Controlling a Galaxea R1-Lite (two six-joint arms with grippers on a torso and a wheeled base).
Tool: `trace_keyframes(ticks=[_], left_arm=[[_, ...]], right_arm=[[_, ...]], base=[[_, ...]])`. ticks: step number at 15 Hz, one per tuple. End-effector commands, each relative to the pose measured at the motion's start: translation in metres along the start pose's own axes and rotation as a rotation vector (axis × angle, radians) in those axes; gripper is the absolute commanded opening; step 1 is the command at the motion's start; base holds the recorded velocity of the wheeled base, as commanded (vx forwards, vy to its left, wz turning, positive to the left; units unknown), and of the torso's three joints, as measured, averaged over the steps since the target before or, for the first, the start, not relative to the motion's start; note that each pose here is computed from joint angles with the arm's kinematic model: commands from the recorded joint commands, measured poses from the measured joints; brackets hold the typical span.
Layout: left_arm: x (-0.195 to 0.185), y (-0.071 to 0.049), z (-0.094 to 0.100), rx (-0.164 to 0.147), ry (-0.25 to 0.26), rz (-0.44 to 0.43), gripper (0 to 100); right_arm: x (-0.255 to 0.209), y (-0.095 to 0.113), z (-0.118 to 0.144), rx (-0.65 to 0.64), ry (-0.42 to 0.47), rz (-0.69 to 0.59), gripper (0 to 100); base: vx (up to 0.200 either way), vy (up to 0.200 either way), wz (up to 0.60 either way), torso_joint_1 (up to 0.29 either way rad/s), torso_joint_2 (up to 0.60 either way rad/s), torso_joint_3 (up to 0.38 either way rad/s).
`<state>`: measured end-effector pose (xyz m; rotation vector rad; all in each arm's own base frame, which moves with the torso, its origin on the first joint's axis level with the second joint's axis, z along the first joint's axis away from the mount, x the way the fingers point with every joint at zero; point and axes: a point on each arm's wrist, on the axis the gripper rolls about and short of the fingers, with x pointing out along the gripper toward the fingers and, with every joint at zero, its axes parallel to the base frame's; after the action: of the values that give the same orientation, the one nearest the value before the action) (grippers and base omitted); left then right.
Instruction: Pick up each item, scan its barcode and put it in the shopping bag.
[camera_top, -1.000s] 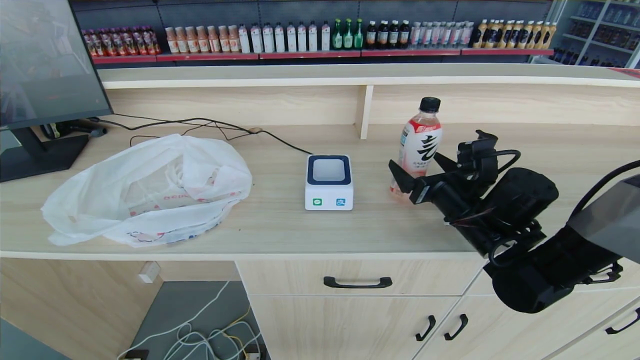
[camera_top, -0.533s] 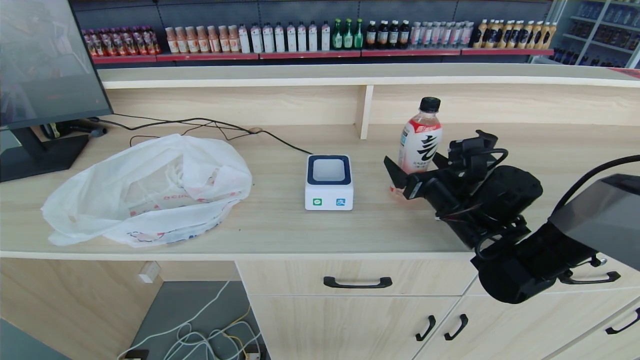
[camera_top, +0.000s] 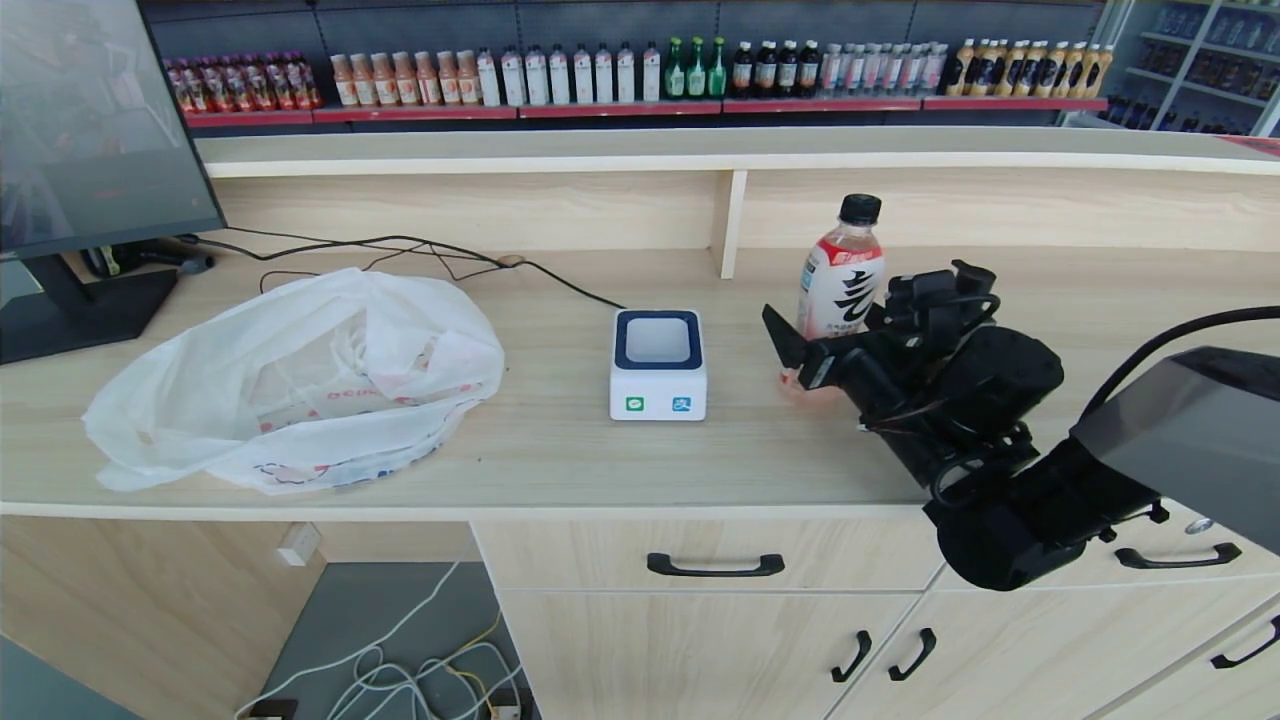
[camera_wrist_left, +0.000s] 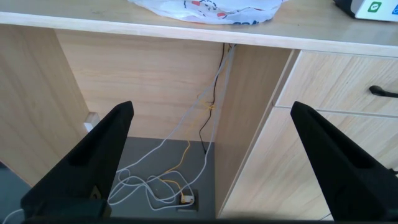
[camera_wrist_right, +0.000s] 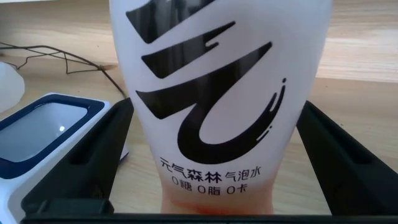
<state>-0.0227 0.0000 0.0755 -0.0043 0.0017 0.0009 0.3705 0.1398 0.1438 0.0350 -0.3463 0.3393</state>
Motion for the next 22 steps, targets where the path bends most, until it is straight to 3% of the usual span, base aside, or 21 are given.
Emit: trace_keyframes(ticks=[1, 2, 3, 14, 19, 22], left_arm=[[0.0, 0.0, 0.0, 0.0, 0.0, -0.001, 100], [0.0, 0.0, 0.0, 0.0, 0.0, 0.001, 100], [0.0, 0.0, 0.0, 0.0, 0.0, 0.001, 100], [0.0, 0.0, 0.0, 0.0, 0.0, -0.001, 100], [0.0, 0.0, 0.0, 0.0, 0.0, 0.001, 100], [0.0, 0.0, 0.0, 0.0, 0.0, -0.001, 100]], right_arm=[[0.0, 0.0, 0.0, 0.0, -0.001, 0.0, 100], [0.0, 0.0, 0.0, -0.002, -0.003, 0.0, 100], [0.001, 0.0, 0.001, 0.0, -0.006, 0.0, 0], [-0.01, 0.001, 0.02, 0.003, -0.02, 0.001, 0], [-0.036, 0.006, 0.059, 0.01, -0.054, 0.02, 0], [-0.073, 0.033, 0.084, 0.036, -0.044, 0.11, 0]], base=[[0.0, 0.0, 0.0, 0.0, 0.0, 0.0], [0.0, 0.0, 0.0, 0.0, 0.0, 0.0], [0.0, 0.0, 0.0, 0.0, 0.0, 0.0], [0.0, 0.0, 0.0, 0.0, 0.0, 0.0], [0.0, 0.0, 0.0, 0.0, 0.0, 0.0], [0.0, 0.0, 0.0, 0.0, 0.0, 0.0]])
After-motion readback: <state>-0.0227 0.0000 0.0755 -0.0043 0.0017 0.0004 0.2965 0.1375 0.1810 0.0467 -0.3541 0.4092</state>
